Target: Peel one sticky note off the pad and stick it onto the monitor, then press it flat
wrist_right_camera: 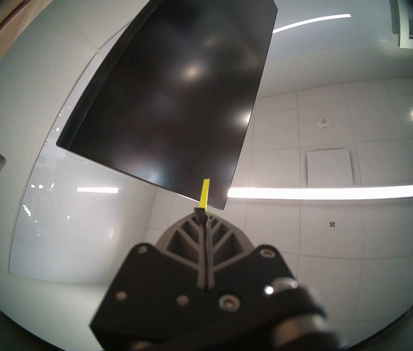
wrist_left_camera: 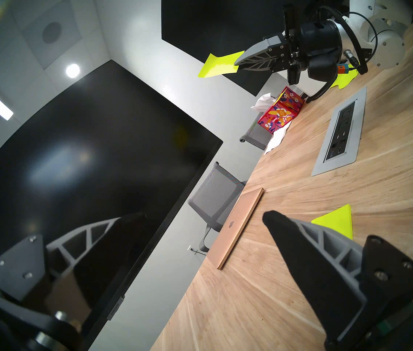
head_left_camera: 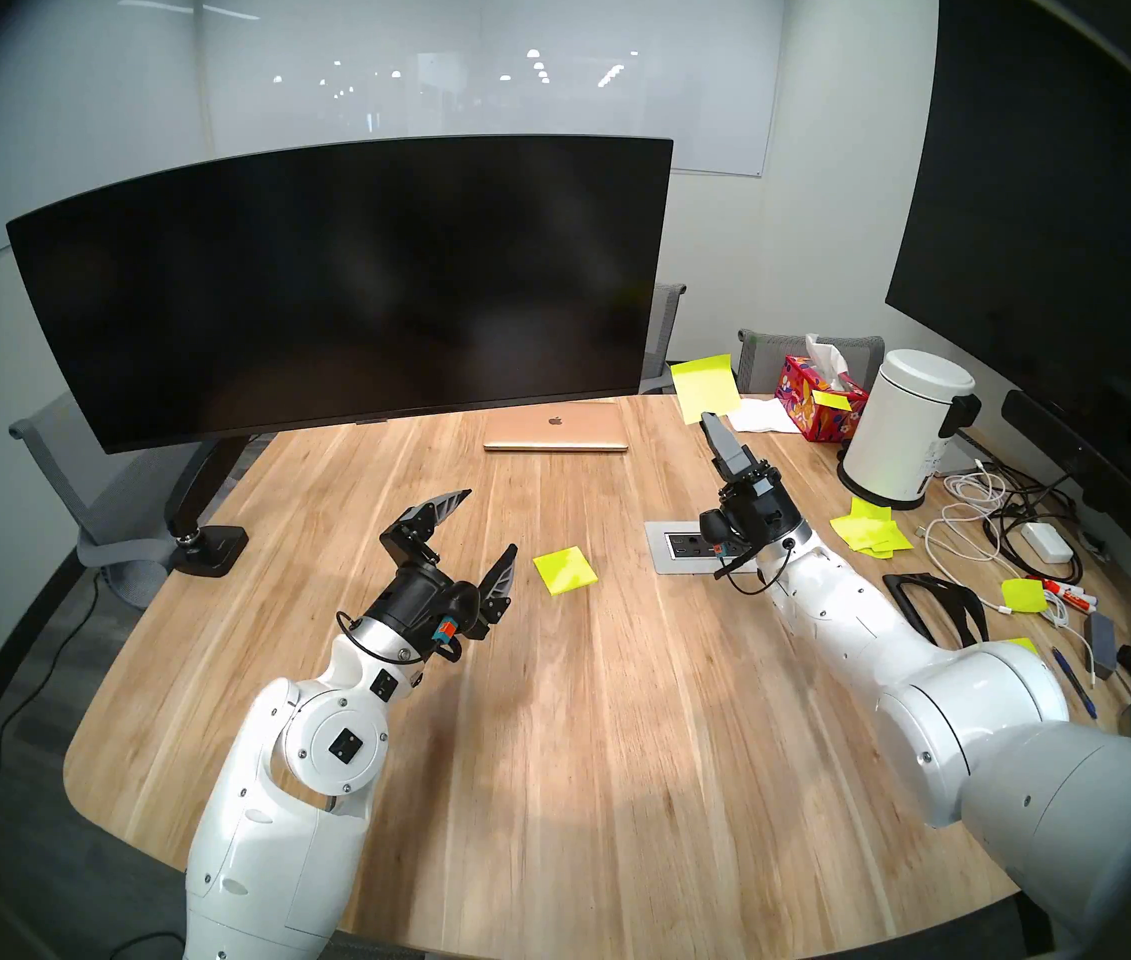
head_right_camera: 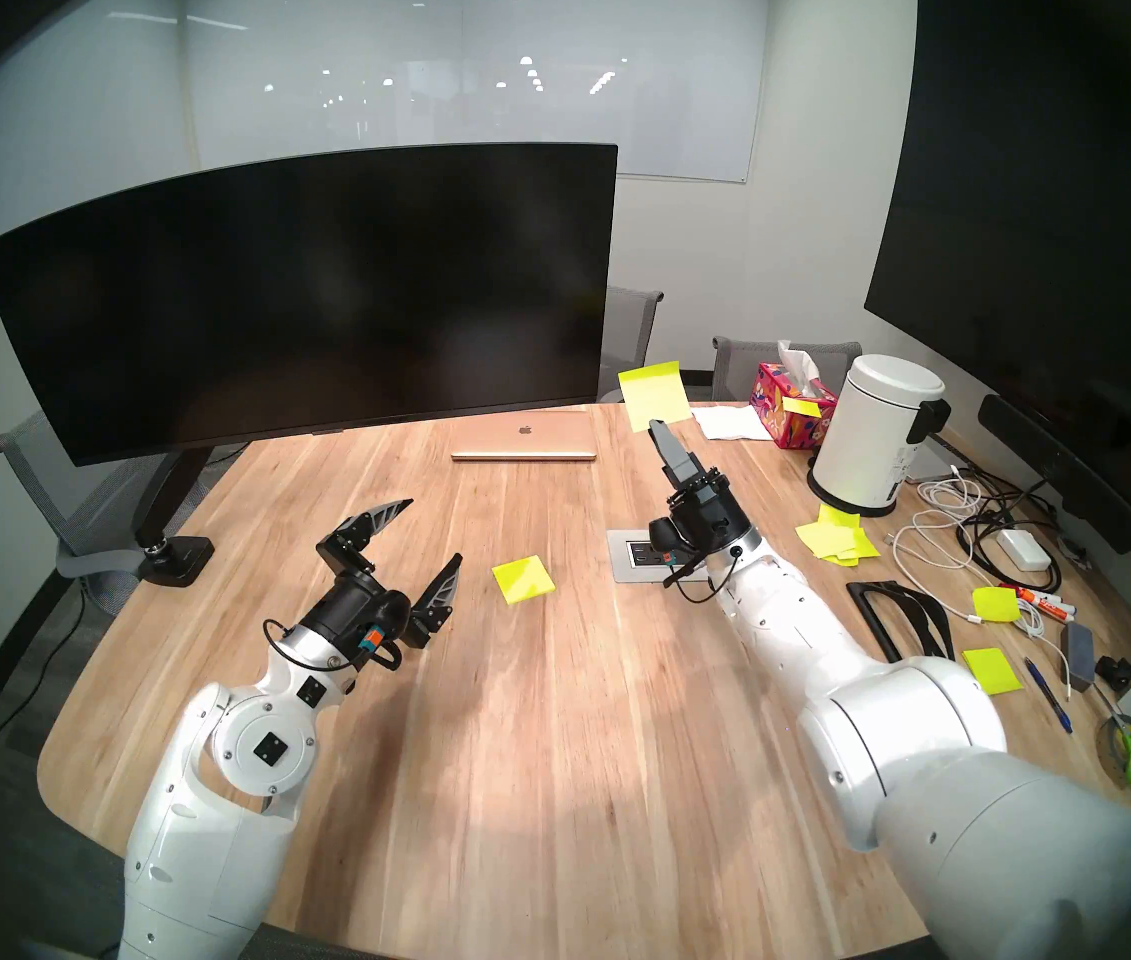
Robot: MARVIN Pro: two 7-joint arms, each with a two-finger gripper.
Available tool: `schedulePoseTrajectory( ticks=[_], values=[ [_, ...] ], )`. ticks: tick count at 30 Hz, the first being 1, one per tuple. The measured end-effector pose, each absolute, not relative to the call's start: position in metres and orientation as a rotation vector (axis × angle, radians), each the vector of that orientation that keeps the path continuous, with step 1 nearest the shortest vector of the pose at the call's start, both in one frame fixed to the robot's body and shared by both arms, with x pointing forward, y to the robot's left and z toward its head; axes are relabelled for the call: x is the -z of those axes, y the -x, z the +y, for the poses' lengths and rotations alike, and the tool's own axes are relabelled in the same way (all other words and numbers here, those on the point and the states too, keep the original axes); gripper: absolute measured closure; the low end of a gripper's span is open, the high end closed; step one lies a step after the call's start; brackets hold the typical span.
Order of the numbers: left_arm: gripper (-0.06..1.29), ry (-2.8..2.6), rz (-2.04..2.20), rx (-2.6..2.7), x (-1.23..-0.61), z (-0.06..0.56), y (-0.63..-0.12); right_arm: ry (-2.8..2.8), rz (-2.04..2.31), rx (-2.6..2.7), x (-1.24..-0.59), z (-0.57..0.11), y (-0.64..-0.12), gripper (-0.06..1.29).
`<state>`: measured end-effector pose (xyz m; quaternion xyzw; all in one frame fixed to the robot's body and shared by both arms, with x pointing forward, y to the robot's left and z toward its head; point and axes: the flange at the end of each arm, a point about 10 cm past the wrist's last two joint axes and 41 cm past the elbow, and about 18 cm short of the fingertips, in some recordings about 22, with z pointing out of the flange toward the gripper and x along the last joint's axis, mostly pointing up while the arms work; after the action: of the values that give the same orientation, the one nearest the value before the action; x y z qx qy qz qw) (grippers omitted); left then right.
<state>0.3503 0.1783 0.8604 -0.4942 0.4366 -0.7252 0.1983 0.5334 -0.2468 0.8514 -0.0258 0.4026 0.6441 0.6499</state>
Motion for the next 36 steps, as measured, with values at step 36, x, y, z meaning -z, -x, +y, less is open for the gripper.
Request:
schedulePoseTrajectory(
  ticks=[36],
  values=[
    [-0.03,1.38,1.222,2.031,-0.861,0.178,-0.352,0.422,0.584,-1.489,-1.061,-0.269,-0.558,1.25]
  ],
)
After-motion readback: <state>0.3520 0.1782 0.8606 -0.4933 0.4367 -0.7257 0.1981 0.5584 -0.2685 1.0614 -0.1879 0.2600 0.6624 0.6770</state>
